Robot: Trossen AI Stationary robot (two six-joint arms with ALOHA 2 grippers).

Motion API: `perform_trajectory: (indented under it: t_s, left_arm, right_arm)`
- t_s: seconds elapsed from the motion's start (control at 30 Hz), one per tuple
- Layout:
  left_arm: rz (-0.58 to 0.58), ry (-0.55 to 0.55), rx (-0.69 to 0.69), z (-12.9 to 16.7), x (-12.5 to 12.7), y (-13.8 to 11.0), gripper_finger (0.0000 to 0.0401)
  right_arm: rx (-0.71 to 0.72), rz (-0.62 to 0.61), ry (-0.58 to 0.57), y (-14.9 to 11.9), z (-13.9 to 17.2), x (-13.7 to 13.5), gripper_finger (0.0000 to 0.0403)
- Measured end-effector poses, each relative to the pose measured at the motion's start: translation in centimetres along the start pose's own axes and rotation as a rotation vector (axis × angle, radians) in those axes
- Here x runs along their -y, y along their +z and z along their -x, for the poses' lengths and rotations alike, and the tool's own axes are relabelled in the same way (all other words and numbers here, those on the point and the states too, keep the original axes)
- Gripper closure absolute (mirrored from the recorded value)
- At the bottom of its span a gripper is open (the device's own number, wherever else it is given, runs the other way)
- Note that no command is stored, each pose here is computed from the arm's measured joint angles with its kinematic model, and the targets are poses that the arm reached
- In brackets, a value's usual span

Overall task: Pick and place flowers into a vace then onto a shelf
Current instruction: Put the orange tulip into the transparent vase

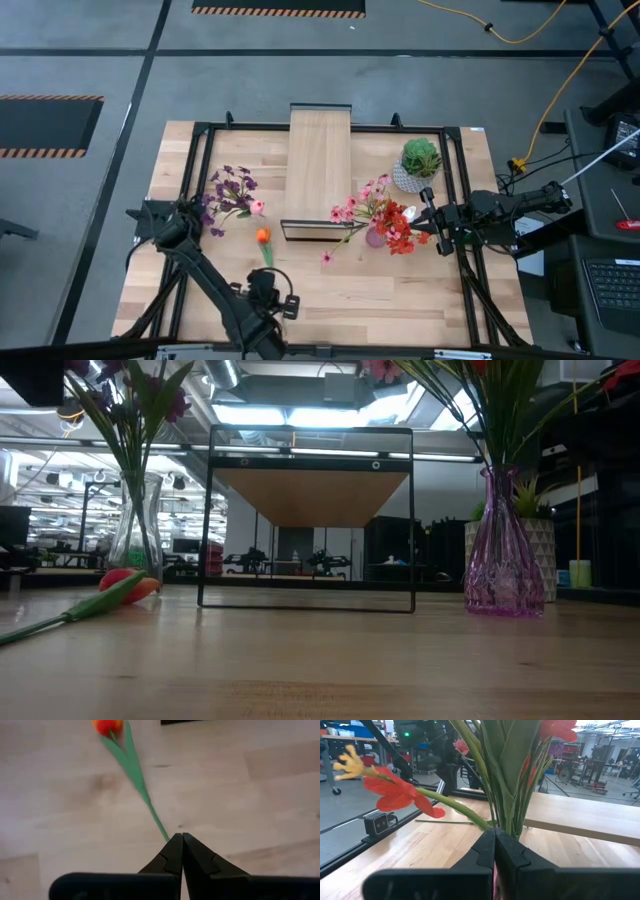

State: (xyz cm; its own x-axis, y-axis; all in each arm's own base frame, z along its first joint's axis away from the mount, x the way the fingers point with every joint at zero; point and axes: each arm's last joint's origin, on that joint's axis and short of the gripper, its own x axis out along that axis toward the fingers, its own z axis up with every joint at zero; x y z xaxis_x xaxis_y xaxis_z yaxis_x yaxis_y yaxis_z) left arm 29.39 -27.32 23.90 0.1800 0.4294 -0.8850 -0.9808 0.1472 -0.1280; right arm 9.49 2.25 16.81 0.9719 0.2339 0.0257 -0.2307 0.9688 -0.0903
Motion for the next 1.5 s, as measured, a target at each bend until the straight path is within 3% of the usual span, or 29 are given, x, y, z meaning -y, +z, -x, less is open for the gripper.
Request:
perform_trajectory:
  t_s: [0.37,0.8,0.97,1.1,1.3,1.5]
  left_arm:
    - [-0.116,0.043,0.003,-0.7,0.1,0.5,0.0381]
    - [-0.109,0.044,0.003,-0.8,0.2,0.6,0.0223]
    - [-0.014,-0.004,0.073,-1.0,0.5,0.8,0.0180]
    - [0.073,-0.016,0.138,-2.4,0.9,0.1,0.0173]
    - [0.080,0.196,0.056,-6.0,1.4,-1.7,0.0183]
    - [0.080,0.203,0.115,-7.9,2.1,-1.6,0.0186]
  right_arm:
    - [0.000,-0.002,0.000,0.0,0.0,0.0,0.0393]
    - [0.000,-0.003,0.000,0.0,0.0,0.0,0.0393]
    - [0.000,-0.003,0.000,0.0,0.0,0.0,0.0393]
    - [0.000,-0.003,0.000,0.0,0.0,0.0,0.0393]
    - [0.000,-0.007,0.000,0.0,0.0,0.0,0.0393]
    - [0.000,-0.007,0.000,0.0,0.0,0.0,0.0393]
